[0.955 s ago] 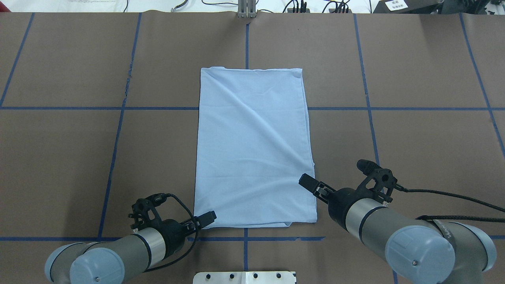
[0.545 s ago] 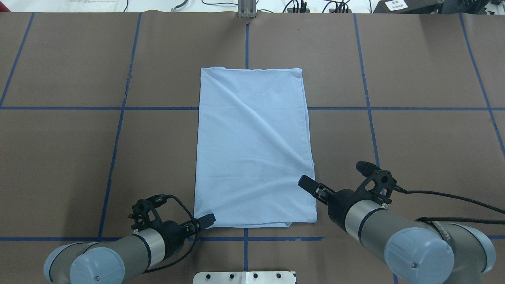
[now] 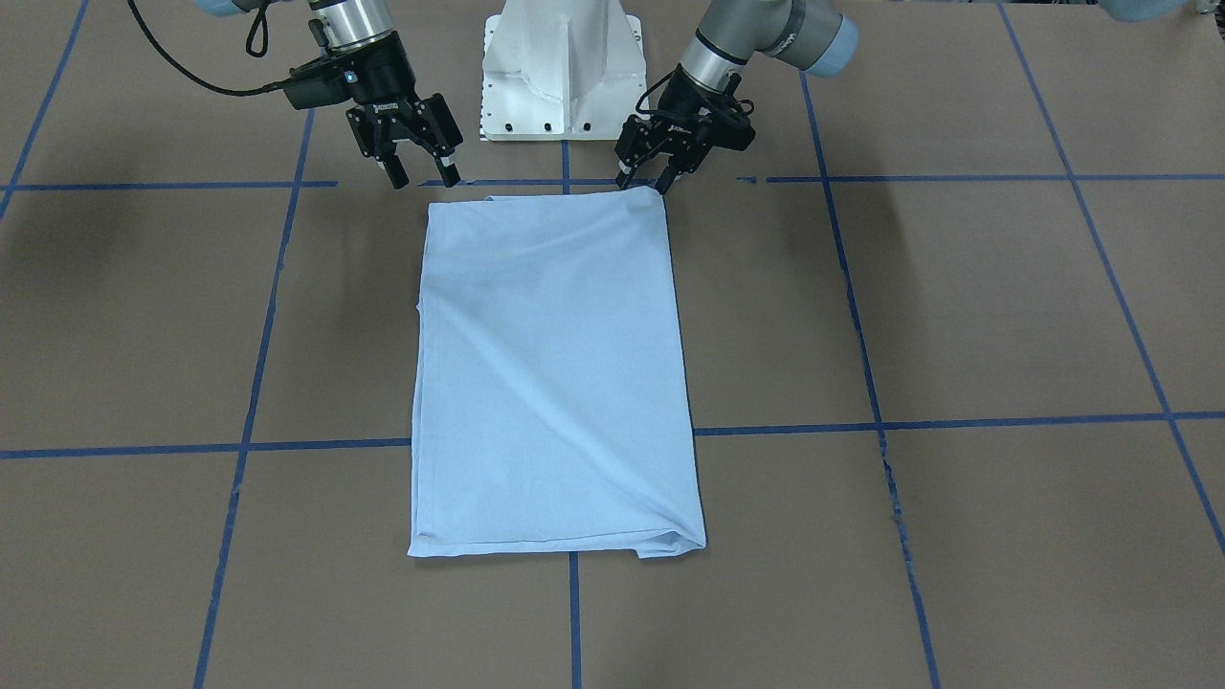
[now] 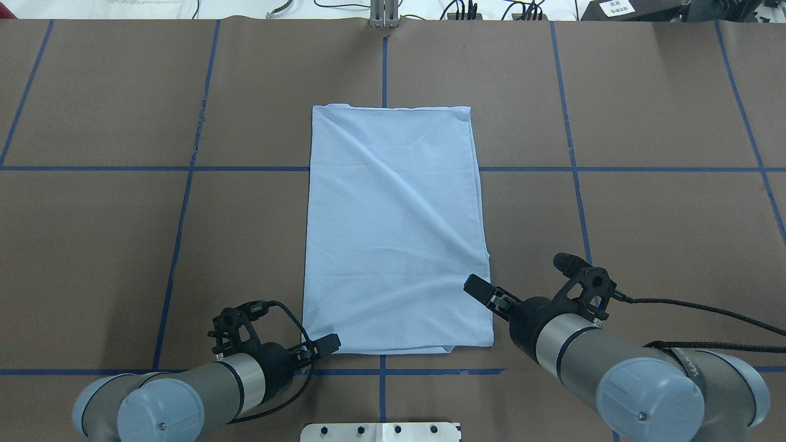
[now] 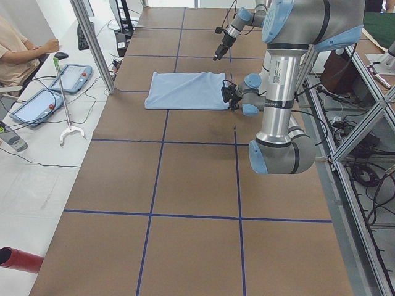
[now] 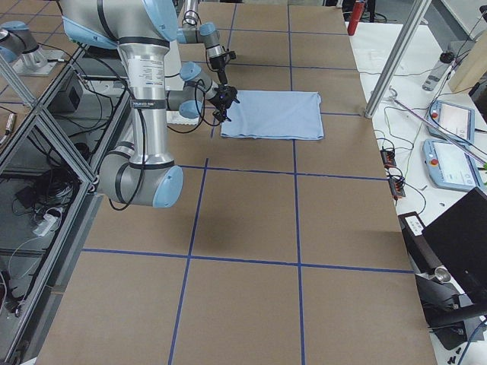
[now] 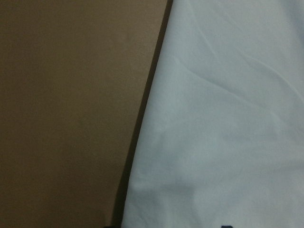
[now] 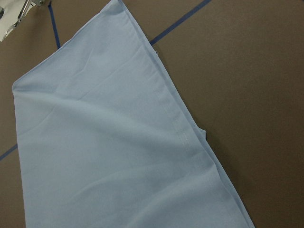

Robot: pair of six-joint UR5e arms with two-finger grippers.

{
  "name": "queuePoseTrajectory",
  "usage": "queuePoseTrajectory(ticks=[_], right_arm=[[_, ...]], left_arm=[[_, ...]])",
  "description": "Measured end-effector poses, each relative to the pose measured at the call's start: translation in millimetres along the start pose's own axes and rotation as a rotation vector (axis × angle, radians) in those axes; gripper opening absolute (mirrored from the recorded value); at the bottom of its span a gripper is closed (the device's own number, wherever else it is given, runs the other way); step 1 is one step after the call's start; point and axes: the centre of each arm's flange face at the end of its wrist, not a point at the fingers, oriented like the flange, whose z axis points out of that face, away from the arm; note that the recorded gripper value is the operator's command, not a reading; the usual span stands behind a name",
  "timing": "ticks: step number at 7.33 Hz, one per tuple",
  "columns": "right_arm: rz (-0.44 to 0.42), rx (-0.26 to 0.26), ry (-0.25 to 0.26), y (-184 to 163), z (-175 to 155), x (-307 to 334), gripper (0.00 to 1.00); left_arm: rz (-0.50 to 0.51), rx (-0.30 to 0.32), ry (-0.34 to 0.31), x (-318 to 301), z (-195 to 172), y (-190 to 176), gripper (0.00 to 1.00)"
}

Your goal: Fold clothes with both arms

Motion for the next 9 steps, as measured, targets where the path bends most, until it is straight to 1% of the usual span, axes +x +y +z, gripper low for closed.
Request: queuePoseTrajectory(ticks=[2,3,5,7,8,9], right_arm=[[-0.001,0.002,-0.001,0,0,0,1.00],[-0.001,0.003,0.001,0,1,1,1.00],[-0.003,0.004,0.003,1,2,2,1.00],[-0.003,0.005,0.004,1,3,2,1.00],[-0.003,0.005,0.004,1,3,2,1.00],[-0.003,0.005,0.005,1,3,2,1.00]], left_arm=[[-0.012,0.018,0.003,4,1,-9,0.79],[-0.010,0.028,-0.016,3,4,-13,0.79],[0.001,0.043,-0.077,-3,9,-16,0.79],[0.006,0.007,-0.115,-6,10,-13,0.80],[0.009,-0.004,-0.134,-7,11,-12,0.80],[0.011,-0.007,-0.143,-8,11,-12,0.77]])
